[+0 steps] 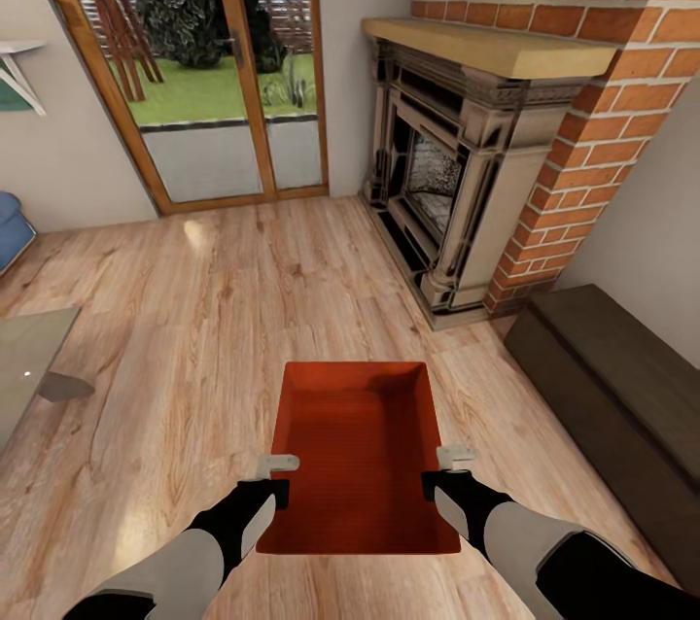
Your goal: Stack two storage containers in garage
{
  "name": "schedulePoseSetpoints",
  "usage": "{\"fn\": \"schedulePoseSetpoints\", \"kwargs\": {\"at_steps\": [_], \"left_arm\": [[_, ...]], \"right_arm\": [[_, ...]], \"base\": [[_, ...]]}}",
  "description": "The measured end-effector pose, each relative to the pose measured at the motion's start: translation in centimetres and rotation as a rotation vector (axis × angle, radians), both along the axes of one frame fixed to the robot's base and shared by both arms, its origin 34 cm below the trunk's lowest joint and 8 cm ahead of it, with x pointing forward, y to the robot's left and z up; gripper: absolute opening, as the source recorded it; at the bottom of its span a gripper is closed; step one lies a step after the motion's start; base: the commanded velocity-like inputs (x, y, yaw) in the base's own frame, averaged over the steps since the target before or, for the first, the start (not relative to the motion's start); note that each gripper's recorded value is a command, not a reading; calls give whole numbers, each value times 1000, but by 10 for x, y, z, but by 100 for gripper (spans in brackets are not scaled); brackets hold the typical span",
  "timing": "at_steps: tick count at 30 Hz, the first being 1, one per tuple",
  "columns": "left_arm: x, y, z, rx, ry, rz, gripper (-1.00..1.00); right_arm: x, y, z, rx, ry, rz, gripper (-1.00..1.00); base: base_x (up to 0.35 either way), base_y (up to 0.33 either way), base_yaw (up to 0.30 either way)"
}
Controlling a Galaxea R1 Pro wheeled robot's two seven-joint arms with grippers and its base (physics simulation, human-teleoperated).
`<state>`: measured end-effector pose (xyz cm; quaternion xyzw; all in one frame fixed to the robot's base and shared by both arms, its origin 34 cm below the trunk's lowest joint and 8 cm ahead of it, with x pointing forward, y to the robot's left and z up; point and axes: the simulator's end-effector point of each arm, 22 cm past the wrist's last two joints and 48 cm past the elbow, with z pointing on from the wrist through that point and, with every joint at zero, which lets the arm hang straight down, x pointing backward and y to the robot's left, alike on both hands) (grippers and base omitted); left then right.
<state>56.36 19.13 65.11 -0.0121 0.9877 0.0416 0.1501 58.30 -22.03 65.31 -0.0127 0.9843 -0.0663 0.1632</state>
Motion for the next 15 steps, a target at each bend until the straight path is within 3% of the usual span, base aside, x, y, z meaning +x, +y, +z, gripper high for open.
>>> {"fn": "schedulePoseSetpoints", "kwargs": {"at_steps": [15], "left_arm": [[-1,0,5,3,-8,-5,-100]], "right_arm": [[-3,0,4,4,-9,-7,-100]], "base": [[0,0,0]]}}
